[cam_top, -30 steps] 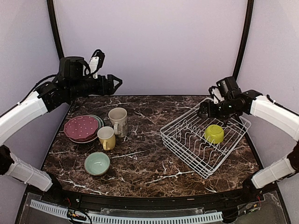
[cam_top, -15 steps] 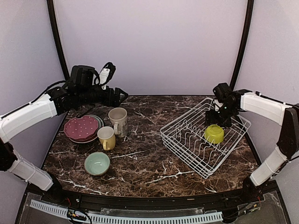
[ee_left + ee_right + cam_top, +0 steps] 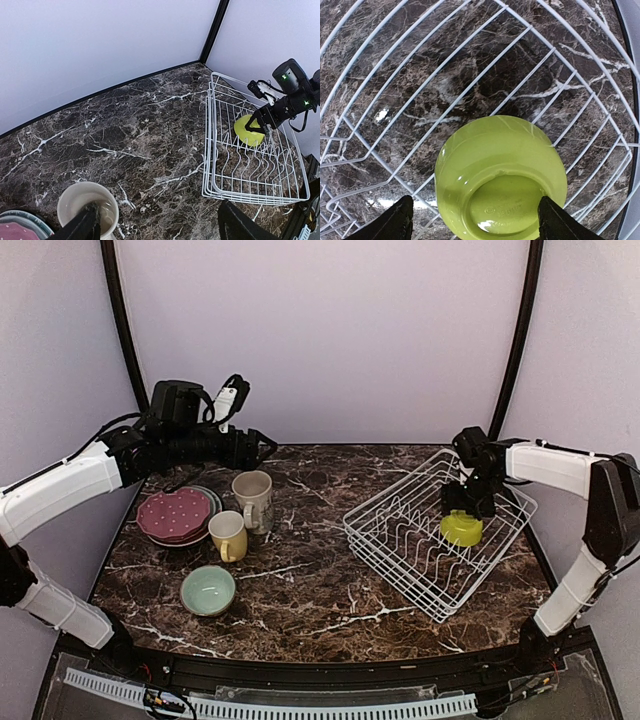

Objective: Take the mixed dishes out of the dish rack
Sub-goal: Grab the bowl from the dish rack.

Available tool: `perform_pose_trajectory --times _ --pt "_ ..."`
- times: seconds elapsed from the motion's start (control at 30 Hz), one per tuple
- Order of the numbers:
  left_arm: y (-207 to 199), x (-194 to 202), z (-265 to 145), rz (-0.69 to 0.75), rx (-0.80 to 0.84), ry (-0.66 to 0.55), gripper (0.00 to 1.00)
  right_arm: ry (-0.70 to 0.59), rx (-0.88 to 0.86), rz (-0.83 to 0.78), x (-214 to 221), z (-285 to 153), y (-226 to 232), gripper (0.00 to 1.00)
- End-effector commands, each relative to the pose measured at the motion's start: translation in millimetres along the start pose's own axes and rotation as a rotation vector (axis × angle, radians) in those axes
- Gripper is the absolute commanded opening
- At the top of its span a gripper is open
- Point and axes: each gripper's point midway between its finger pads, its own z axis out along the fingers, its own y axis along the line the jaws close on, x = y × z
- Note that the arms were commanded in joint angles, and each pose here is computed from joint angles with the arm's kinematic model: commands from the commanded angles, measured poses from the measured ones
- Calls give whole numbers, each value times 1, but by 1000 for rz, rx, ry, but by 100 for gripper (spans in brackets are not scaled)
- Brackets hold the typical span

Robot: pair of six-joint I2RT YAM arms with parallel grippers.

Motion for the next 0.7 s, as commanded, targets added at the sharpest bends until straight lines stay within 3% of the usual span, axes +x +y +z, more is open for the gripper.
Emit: perform_pose_trajectory --times 0.0,0.2,0.37,0.67 --pt "-1 4 -3 -11 12 5 80 46 46 41 13 25 -16 85" --pt "-2 7 1 -21 20 14 80 -33 24 37 -13 41 -10 91" --pt "-2 11 5 -28 26 28 80 -62 -110 31 -45 50 22 92" --pt "-1 19 14 -36 28 57 80 -203 -194 72 -65 -20 25 99"
